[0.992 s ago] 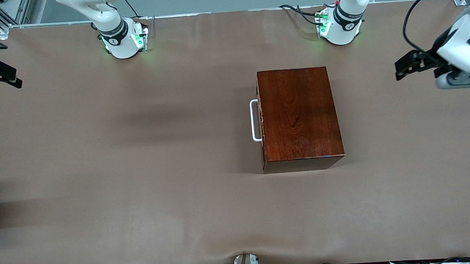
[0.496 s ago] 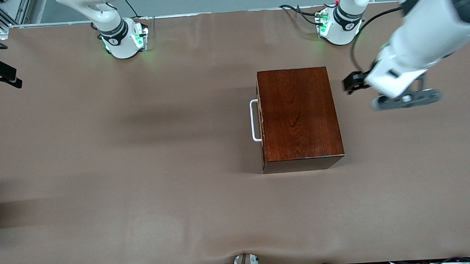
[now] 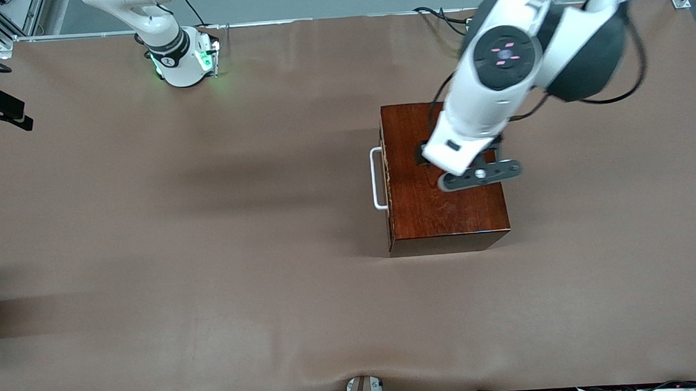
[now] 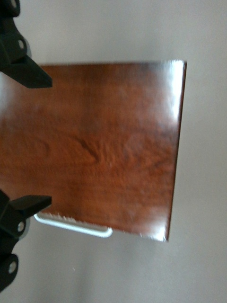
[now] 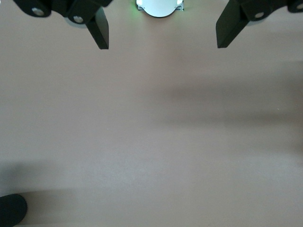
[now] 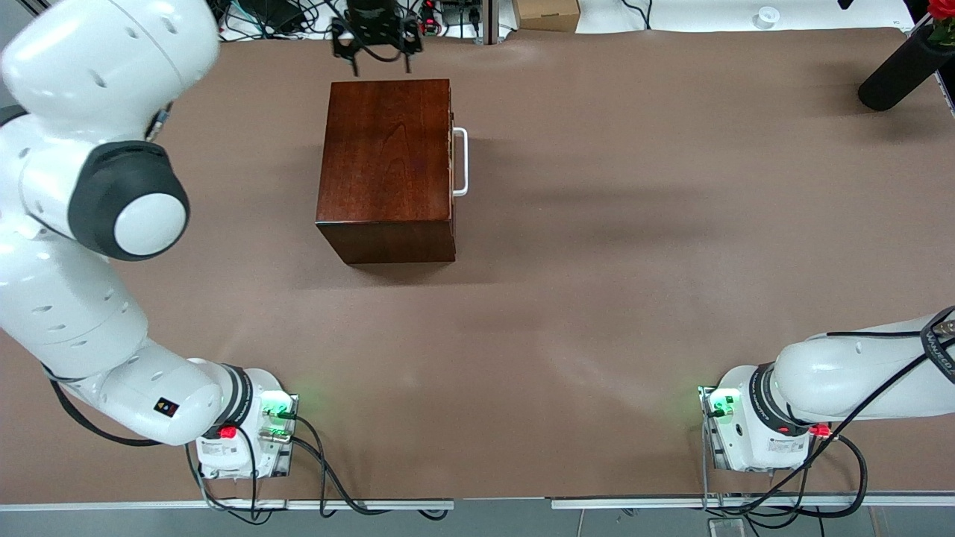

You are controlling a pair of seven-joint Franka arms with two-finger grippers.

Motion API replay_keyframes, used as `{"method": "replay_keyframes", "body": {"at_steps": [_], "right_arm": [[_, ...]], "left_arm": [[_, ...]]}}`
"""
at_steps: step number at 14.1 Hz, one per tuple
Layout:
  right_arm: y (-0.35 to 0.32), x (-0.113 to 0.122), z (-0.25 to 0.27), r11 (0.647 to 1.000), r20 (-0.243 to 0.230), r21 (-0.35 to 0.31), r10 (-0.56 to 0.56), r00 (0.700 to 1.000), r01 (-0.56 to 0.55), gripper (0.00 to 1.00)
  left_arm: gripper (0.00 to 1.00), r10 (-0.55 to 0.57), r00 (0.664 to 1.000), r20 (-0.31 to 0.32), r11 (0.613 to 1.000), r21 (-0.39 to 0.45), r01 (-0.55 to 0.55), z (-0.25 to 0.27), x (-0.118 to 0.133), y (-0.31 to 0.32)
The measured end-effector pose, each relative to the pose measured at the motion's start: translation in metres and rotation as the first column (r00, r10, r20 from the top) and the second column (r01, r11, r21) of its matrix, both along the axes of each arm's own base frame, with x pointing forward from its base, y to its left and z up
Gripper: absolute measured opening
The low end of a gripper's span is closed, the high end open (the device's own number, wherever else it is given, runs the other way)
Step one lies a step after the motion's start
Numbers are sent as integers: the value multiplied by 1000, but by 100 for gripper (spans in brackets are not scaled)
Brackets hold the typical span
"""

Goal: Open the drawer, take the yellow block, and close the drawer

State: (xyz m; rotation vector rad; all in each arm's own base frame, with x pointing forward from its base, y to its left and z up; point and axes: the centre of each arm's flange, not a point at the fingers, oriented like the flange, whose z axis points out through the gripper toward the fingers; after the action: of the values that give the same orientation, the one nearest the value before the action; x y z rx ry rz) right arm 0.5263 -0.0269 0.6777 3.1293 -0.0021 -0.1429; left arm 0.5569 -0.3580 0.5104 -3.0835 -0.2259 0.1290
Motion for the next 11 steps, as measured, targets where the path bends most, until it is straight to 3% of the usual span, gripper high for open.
{"method": "replay_keyframes", "body": {"at_steps": [8,11], "right_arm": [[0,0,0,1000,0,1,0,1000,0,100],[0,0,0,1000,0,1,0,1000,0,100]], "left_arm": [[100,178,975,135,981,-107,-164,-77,-23,-133],[100,144,971,193,989,-56,-135,-117,-37,-166]]}}
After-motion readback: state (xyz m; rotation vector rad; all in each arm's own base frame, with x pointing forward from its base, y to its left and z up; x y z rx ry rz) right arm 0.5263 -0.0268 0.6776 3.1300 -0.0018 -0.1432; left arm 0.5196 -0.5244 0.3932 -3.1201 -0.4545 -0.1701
